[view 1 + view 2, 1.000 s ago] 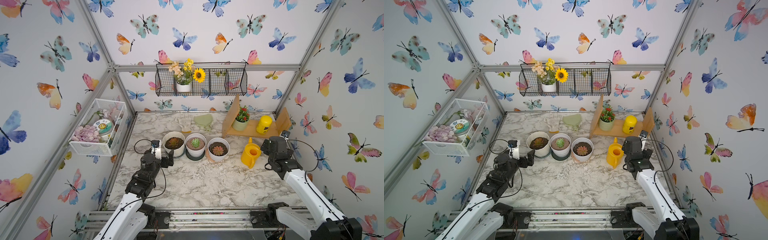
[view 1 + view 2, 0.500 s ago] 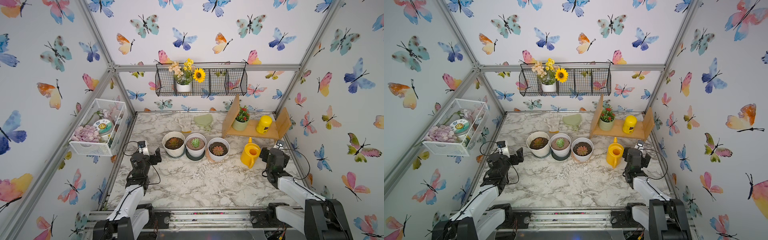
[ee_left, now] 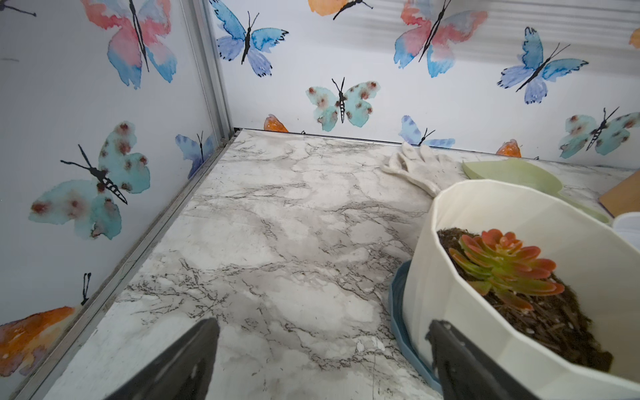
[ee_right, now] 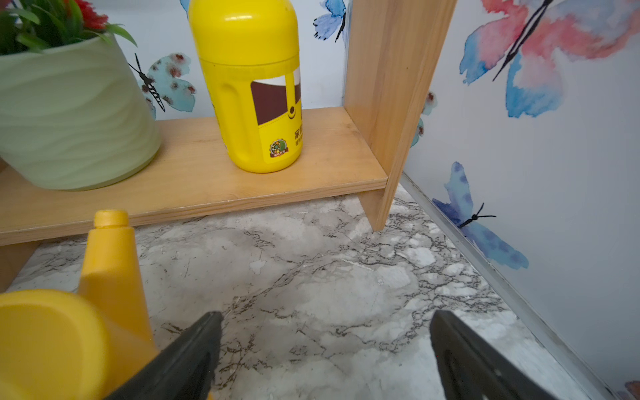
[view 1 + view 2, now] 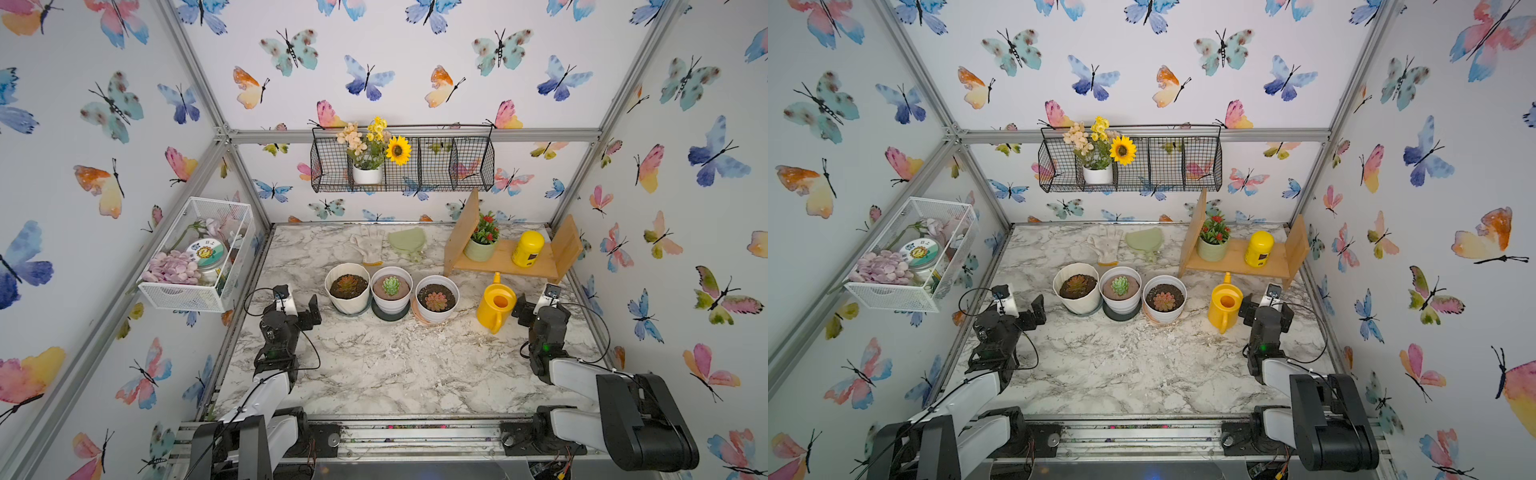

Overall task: Water the succulent around the soil edge
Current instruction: Move the watering can to the center of the board.

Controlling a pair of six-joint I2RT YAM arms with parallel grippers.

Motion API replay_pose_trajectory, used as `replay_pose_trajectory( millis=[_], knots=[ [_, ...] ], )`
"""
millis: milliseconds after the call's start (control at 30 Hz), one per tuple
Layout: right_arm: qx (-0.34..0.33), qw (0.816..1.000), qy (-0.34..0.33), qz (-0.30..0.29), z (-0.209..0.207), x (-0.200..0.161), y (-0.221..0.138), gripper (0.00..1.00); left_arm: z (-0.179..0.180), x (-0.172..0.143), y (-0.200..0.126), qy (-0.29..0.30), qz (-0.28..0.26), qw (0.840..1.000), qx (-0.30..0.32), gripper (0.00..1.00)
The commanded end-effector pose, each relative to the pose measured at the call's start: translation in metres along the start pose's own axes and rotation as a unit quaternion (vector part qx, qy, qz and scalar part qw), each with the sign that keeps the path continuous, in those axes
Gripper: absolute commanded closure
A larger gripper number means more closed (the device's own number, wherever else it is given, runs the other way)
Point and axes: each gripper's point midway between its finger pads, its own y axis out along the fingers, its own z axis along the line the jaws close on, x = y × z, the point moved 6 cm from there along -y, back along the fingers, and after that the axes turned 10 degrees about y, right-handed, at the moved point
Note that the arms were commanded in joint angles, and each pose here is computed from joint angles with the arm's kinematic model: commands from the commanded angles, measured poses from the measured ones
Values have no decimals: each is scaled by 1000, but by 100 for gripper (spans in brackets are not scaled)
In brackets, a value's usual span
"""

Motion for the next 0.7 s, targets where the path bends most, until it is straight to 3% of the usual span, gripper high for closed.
replay_pose_trajectory(
  millis=[0, 167, 567, 667],
  knots=[
    [38, 999, 15, -31, 8, 8, -1, 2, 6, 4, 0, -4, -25, 1000, 15, 1],
    [37, 997, 30, -56, 8, 11, 2, 2, 7, 2, 4, -2, -30, 999, 19, 2],
    [88, 995, 12, -46, 20, -4, 10, 2, 7, -8, 18, 10, -6, 1000, 8, 1],
    [94, 992, 18, -78, 19, -5, 8, 2, 6, -8, 22, 10, 1, 1000, 3, 1]
  ],
)
